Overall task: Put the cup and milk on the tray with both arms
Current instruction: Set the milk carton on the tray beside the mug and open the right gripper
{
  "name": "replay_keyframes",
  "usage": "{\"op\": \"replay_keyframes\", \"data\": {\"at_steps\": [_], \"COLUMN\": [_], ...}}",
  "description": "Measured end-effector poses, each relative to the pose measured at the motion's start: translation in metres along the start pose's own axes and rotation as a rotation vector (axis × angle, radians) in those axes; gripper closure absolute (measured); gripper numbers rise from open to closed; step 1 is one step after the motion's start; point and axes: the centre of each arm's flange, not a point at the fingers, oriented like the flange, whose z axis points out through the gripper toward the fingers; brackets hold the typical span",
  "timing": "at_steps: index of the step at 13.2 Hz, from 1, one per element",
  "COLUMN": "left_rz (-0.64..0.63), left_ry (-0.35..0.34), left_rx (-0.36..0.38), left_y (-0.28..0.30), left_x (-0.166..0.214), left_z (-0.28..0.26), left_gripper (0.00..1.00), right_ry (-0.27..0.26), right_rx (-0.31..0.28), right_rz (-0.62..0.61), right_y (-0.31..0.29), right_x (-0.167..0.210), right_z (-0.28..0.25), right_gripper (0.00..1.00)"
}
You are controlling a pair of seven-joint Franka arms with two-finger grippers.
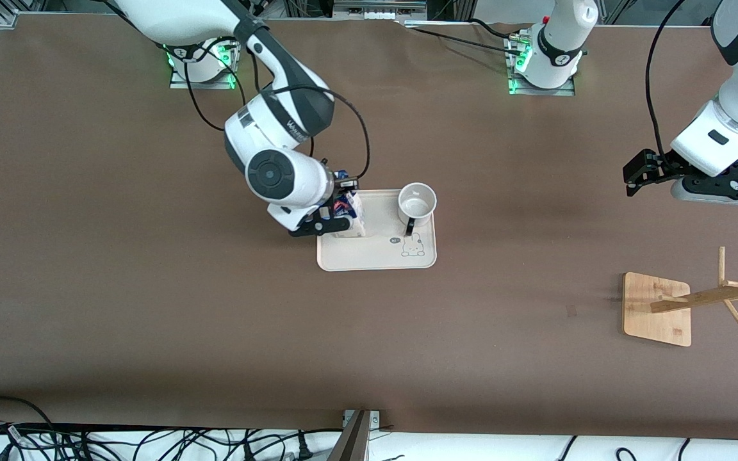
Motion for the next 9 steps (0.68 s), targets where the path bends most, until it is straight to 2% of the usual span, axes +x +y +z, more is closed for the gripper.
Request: {"op": "replay_keyframes", "data": {"at_steps": [3, 5, 9], "left_rz": [0.0, 0.0, 0.0], "left_ry": [0.0, -0.001, -0.001], "left_rx": [0.0, 0.0, 0.0], "left_y": [0.0002, 0.0002, 0.0003], "left_x": [0.0, -0.0001, -0.0001], "left_z": [0.0, 0.0, 0.0], "left_gripper": [0.0, 0.0, 0.0], "right_ry": [0.001, -0.002, -0.005], "right_rx": [0.003, 0.001, 0.0], "right_rz": [0.001, 0.0, -0.007], "right_y": [0.0049, 0.0039, -0.0009], "right_x": [0.0028, 0.0026, 0.0002], "right_z": [-0.0018, 0.0005, 0.0028], "right_gripper": [0.59, 0.55, 0.17]}}
